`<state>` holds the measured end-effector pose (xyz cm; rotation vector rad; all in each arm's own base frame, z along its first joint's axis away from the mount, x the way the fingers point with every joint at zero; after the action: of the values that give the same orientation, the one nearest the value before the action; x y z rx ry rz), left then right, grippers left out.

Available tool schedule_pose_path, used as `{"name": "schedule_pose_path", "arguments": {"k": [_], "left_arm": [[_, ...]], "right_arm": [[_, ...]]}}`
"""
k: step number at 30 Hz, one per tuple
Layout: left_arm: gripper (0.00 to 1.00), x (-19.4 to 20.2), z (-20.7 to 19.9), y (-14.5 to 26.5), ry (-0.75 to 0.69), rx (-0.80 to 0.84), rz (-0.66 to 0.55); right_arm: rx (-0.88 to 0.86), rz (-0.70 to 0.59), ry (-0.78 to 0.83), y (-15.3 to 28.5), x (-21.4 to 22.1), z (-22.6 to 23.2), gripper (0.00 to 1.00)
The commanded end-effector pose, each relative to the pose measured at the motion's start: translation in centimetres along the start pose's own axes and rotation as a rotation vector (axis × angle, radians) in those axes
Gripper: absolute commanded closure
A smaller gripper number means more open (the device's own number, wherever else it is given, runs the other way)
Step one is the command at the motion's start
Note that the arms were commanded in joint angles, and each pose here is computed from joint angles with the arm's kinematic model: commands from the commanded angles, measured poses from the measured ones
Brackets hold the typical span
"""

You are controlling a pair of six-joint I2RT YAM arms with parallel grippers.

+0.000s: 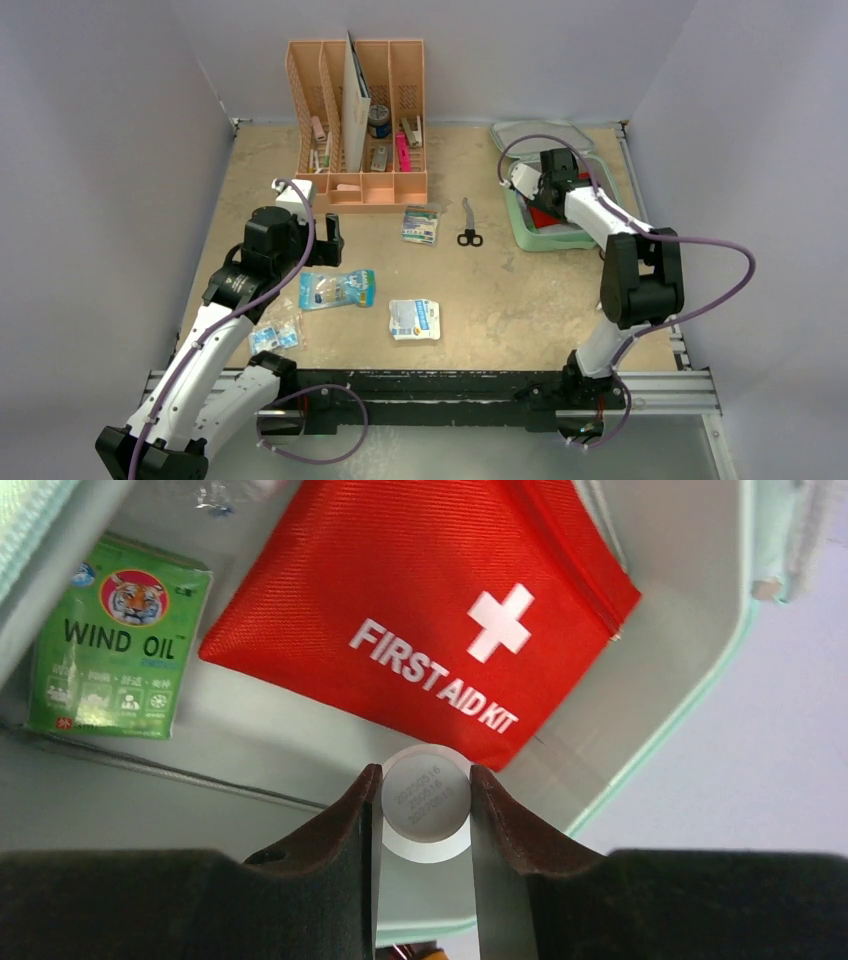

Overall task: Organize the medicine kit
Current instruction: Place the pill bottle in the medicine box, then adjust the pill bottle in the medicine box.

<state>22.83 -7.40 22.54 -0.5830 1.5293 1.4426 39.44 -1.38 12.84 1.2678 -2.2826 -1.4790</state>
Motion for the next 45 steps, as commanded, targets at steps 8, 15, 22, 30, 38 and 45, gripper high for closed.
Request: {"name": "schedule_pose_path", "arguments": {"k": [8,15,22,30,38,45], "left_arm": [[0.04,-0.9,0.1,0.0,-0.004,-0.004,-0.043],[0.04,-0.9,0.0,0.0,-0.004,-0.002,-0.045],[0.04,-0.9,0.0,0.0,-0.005,-0.004,-0.047],[0.04,-1.0,0.0,0.1,-0.003,0.000,-0.052],[0.04,-0.9,-0.1,0.1,-0.005,0.003,-0.047],[0.04,-0.9,0.0,0.0,-0.007,-0.004,-0.043]], "right_arm": [[-0.020,0.205,0.084,-1.2,2.9,-0.5,0.98],[-0.027,0.306,0.067,-0.3,3.6,-1.6,0.75],[-0.115,0.303,-0.088,2.0,2.3,-1.5,0.44],[-0.125,0.212,-0.364,3.3,-0.3,-1.6,0.43],[-0.123,0.231,-0.537,0.6,0.2,0.7,0.42],[-0.036,0.271,-0.514,-1.4,1.9,0.7,0.41]]}}
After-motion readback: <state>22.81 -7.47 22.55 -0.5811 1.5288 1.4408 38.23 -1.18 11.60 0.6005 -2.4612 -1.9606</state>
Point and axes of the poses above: each gripper's point midway between its finger pads, its own y axis back along the fingers, its own z axis along the line the jaws close on, x = y × z, the point moved 4 cm from there along y, back along the fingers, and after that the axes turned 15 degrees about -y, right-handed, at the moved point
